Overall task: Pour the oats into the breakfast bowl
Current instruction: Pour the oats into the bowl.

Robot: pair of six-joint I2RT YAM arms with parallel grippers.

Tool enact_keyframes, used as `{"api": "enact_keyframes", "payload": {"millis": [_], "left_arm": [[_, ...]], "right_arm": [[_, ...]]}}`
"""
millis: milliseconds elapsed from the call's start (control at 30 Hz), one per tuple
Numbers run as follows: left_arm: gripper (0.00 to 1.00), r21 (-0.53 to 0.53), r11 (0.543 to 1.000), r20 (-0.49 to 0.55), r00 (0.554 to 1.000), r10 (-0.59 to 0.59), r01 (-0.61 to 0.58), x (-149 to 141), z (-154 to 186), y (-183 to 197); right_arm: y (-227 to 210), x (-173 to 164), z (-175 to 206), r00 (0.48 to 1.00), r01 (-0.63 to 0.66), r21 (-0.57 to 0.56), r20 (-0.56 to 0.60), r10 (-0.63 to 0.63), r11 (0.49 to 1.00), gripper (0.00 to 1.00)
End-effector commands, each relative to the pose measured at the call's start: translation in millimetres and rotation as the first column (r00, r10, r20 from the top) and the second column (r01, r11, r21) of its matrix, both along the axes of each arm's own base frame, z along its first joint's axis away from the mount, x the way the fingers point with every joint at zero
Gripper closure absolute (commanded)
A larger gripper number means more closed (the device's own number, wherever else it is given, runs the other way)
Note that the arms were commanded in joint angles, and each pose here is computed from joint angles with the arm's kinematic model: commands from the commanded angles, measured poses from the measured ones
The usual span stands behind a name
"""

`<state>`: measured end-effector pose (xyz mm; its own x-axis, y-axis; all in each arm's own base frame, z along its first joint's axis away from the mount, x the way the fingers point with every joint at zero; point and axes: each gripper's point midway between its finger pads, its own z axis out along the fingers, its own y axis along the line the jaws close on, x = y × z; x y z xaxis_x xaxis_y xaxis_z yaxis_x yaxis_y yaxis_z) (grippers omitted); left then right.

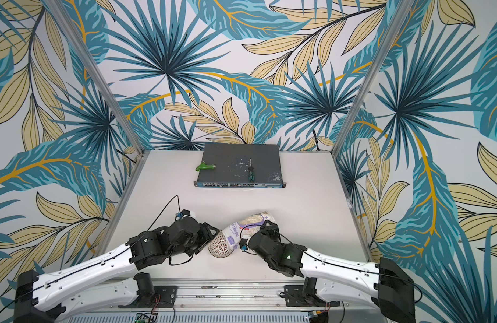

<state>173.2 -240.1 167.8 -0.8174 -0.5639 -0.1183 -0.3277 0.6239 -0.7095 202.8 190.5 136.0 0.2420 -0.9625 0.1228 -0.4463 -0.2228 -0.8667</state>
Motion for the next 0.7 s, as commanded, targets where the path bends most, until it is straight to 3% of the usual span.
{"api": "enact_keyframes", "payload": {"millis": [0,667], "left_arm": [[0.40,-0.017,1.000,0.021,1.000,0.006,-0.006,3.7,5.5,-5.7],[0.45,-0.011,1.000,0.004,1.000,-0.015,0.015,-0.6,-4.2,-17.3]], "right_arm": [[15.6,12.6,53.1,0.989,0.053,0.185,0.124,-0.077,0.981,1.00],[18.2,15.4,62.6,0.978,0.054,0.127,0.191,-0.078,0.990,1.00]]}}
